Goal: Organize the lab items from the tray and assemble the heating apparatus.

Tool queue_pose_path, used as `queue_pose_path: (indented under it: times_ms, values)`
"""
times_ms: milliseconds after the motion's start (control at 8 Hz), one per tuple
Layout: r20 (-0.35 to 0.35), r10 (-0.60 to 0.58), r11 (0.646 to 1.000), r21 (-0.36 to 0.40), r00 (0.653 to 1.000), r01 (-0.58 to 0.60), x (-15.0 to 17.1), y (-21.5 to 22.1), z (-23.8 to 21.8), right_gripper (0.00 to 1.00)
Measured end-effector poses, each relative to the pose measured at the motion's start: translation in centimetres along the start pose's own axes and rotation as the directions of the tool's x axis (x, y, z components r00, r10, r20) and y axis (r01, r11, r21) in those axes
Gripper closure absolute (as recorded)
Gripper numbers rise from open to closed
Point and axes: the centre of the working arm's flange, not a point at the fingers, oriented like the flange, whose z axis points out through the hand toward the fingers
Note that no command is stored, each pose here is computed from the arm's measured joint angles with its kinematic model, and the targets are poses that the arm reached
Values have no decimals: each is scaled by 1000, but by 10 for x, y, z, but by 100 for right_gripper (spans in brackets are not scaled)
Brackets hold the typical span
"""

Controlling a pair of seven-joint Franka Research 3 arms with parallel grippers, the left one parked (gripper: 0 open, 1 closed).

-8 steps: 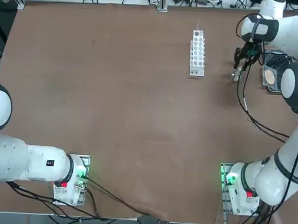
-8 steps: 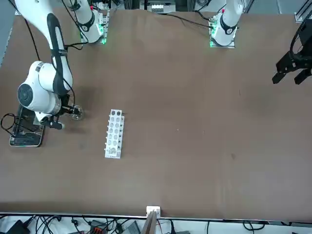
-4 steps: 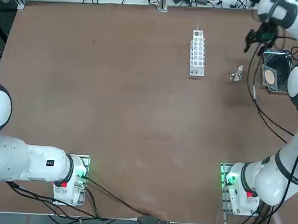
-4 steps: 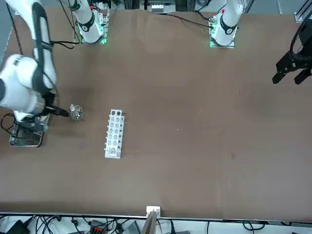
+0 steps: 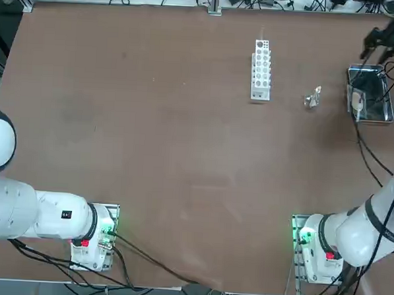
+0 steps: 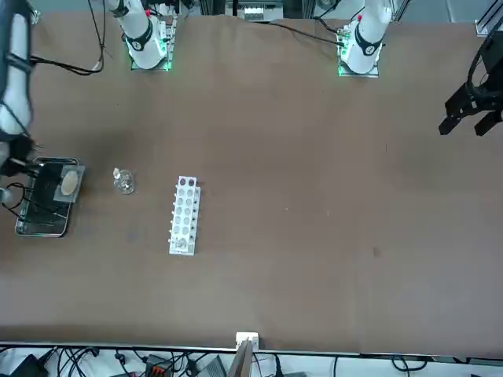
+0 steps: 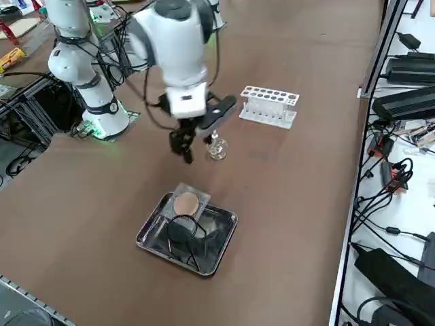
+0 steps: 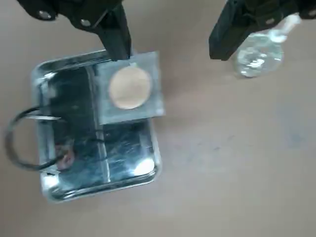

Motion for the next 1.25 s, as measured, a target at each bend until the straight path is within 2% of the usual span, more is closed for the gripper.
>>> queue_pose_path:
  times_ms: [250,625,875,1000,1125,1250]
  values:
    - [-56,-79,995,56,995,82,-2,55,-7,8]
    - [-125,-139,983,103,982,152,13,109,17,16]
    - [-154,-131,982,112,979,149,31,126,36,25]
    - [-154,-123,983,116,980,141,38,126,46,25]
    - [-148,-116,984,118,982,134,41,127,55,31]
    - [-139,-114,985,117,984,131,42,129,63,32]
